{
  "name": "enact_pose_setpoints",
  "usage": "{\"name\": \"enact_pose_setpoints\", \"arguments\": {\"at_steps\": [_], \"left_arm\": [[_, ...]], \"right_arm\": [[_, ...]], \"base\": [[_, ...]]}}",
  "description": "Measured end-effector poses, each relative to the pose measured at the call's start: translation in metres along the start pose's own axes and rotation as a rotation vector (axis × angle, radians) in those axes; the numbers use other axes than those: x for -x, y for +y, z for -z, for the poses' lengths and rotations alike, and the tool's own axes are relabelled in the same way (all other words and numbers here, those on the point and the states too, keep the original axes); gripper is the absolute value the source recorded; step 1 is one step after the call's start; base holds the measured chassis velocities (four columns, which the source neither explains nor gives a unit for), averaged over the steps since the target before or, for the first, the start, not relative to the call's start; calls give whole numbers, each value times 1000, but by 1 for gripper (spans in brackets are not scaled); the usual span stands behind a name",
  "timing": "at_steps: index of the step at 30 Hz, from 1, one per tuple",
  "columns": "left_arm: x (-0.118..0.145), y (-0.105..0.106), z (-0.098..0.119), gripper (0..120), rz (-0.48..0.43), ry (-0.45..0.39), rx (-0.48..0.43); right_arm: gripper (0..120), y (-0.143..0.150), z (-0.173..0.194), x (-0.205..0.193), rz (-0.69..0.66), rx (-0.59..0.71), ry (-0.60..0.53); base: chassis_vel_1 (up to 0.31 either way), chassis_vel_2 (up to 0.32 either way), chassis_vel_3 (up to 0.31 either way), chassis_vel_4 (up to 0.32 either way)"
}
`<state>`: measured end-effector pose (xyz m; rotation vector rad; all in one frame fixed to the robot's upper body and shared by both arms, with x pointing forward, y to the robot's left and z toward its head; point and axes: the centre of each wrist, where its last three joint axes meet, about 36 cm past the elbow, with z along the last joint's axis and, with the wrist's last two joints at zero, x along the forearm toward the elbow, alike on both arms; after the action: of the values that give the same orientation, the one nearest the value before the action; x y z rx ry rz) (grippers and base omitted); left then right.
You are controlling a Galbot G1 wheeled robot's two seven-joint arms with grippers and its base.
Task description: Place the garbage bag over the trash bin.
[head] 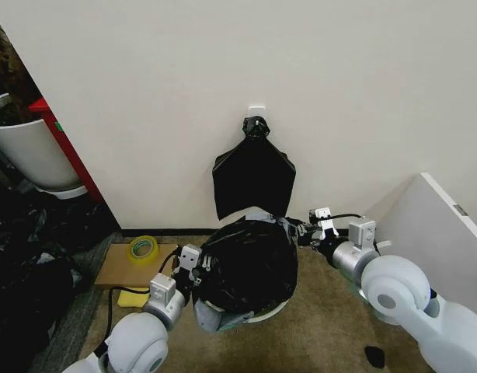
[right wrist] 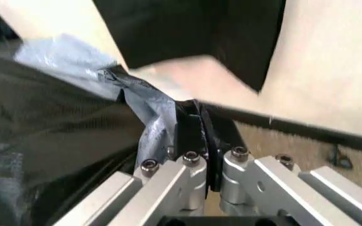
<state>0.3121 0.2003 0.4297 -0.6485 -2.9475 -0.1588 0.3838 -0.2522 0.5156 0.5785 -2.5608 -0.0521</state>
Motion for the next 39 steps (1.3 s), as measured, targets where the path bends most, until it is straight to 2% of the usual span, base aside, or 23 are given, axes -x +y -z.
{"name": "enact_pose_setpoints", "arguments": {"at_steps": [6, 8, 11, 15, 16, 18, 19, 21, 23, 24, 26, 28, 30, 31, 33, 34, 36, 37, 39], "left_arm": [[1, -2, -1, 1, 11, -4, -24], [2, -1, 0, 1, 29, 16, -63], [3, 0, 2, 1, 47, 47, -112], [6, 4, 9, 1, 74, 94, -193], [6, 4, 9, 1, 74, 94, -193], [7, 6, 11, 1, 88, 111, -215], [7, 6, 11, 1, 88, 111, -215], [8, 9, 14, 1, 111, 135, -244], [8, 9, 16, 1, 120, 150, -265], [8, 9, 17, 1, 125, 168, -286], [8, 8, 21, 1, 123, 222, -344], [9, 8, 22, 1, 122, 236, -357], [12, 8, 26, 1, 120, 277, -391], [14, 8, 27, 1, 120, 290, -405], [17, 7, 29, 1, 121, 307, -427], [20, 6, 30, 1, 123, 322, -455], [21, 5, 30, 1, 125, 325, -462], [23, 5, 29, 1, 135, 338, -482], [25, 5, 27, 1, 153, 357, -511]], "right_arm": [[0, -5, -7, -3, 52, 9, 40], [0, -2, -8, -6, 67, 28, 30], [7, 0, -9, -11, 75, 77, 8], [26, -11, -9, -25, 64, 197, -44], [26, -11, -9, -25, 64, 197, -44], [36, -19, -4, -33, 52, 265, -80], [36, -19, -4, -33, 52, 265, -80], [46, -22, 2, -41, 51, 304, -121], [48, -20, 5, -47, 55, 306, -141], [54, -16, 6, -53, 63, 295, -158], [65, 7, -3, -71, 109, 193, -196], [68, 15, -7, -76, 125, 147, -202], [79, 48, -30, -89, 190, -16, -194], [83, 55, -35, -92, 204, -42, -187], [86, 64, -40, -96, 224, -53, -170], [93, 71, -46, -99, 248, -23, -124], [94, 72, -47, -100, 250, -13, -115], [98, 74, -49, -100, 255, 42, -70], [100, 75, -51, -101, 251, 118, -16]], "base": [[0, 0, 0, 0], [0, 0, 0, 0], [0, 0, 0, 0], [0, 0, 0, 0], [0, 0, 0, 0], [0, 0, 0, 0], [0, 0, 0, 0], [0, 0, 0, 0], [0, 0, 0, 0], [0, 0, 0, 0], [0, 0, 0, 0], [0, 0, 0, 0], [0, 0, 0, 0], [0, 0, 0, 0], [0, 0, 0, 0], [0, 0, 0, 0], [0, 0, 0, 0], [0, 0, 0, 0], [0, 0, 0, 0]]}}
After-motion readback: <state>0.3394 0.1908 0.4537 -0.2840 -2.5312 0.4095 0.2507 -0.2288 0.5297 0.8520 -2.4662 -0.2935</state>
